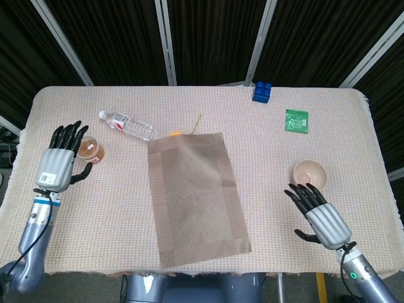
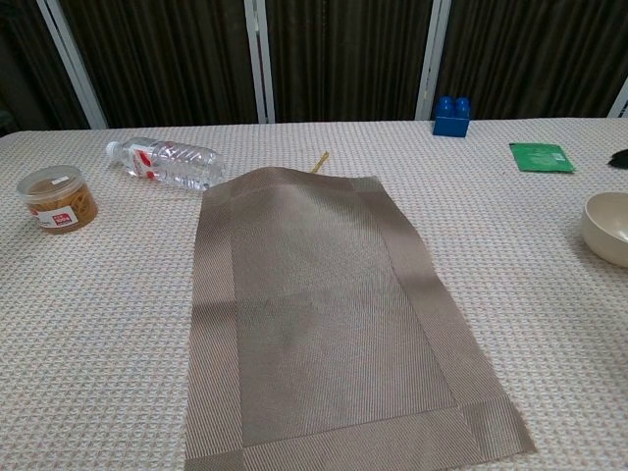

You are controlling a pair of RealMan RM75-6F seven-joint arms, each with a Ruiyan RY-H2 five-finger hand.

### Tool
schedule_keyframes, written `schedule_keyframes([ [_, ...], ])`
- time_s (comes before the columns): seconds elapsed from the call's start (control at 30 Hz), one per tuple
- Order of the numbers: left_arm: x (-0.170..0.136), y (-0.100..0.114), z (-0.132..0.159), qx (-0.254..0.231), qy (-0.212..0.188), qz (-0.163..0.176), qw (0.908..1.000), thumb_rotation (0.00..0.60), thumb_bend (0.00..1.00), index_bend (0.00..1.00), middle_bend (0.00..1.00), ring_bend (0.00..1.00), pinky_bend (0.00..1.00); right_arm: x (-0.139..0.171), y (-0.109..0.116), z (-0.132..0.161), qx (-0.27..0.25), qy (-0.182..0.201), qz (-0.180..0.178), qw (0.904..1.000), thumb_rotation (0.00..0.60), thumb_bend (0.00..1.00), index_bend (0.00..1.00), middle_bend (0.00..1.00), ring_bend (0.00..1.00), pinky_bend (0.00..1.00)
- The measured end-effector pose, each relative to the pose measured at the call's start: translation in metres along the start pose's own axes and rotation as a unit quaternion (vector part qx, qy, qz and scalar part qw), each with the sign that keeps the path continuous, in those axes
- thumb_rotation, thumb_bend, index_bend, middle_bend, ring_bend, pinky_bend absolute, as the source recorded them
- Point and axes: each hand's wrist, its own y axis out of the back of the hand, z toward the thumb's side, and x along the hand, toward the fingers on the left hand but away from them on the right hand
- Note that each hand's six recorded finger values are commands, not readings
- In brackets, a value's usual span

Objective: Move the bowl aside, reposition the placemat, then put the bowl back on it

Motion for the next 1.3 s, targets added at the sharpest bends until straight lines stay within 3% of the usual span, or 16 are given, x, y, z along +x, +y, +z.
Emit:
schedule_keyframes([
  [0.23, -0.069, 0.029, -0.035, 0.037, 0.08, -0.008, 0.9961, 0.6, 0.37, 0.0, 0.0, 0.0, 0.0, -0.03, -0.023, 0.038, 0.023, 0.084, 0.075, 0.9934, 0.6, 0.09, 0.0, 0.0, 0.0, 0.0],
  [0.5, -0.086, 0.029, -0.04, 0.031, 0.084, -0.012, 0.9959, 0.6, 0.37, 0.0, 0.0, 0.0, 0.0, -0.055, -0.053, 0.082, 0.025, 0.153, 0.128, 0.9797, 0.6, 0.09, 0.04, 0.0, 0.0, 0.0],
  [0.87, -0.083, 0.024, -0.043, 0.018, 0.08, -0.024, 0.9963, 0.6, 0.37, 0.0, 0.0, 0.0, 0.0, -0.059, -0.095, 0.106, 0.04, 0.184, 0.17, 0.9674, 0.6, 0.09, 0.04, 0.0, 0.0, 0.0],
  [1.3, -0.082, 0.022, -0.04, 0.016, 0.072, -0.028, 0.9969, 0.6, 0.37, 0.0, 0.0, 0.0, 0.0, -0.059, -0.111, 0.106, 0.053, 0.18, 0.159, 0.9692, 0.6, 0.09, 0.05, 0.0, 0.0, 0.0],
])
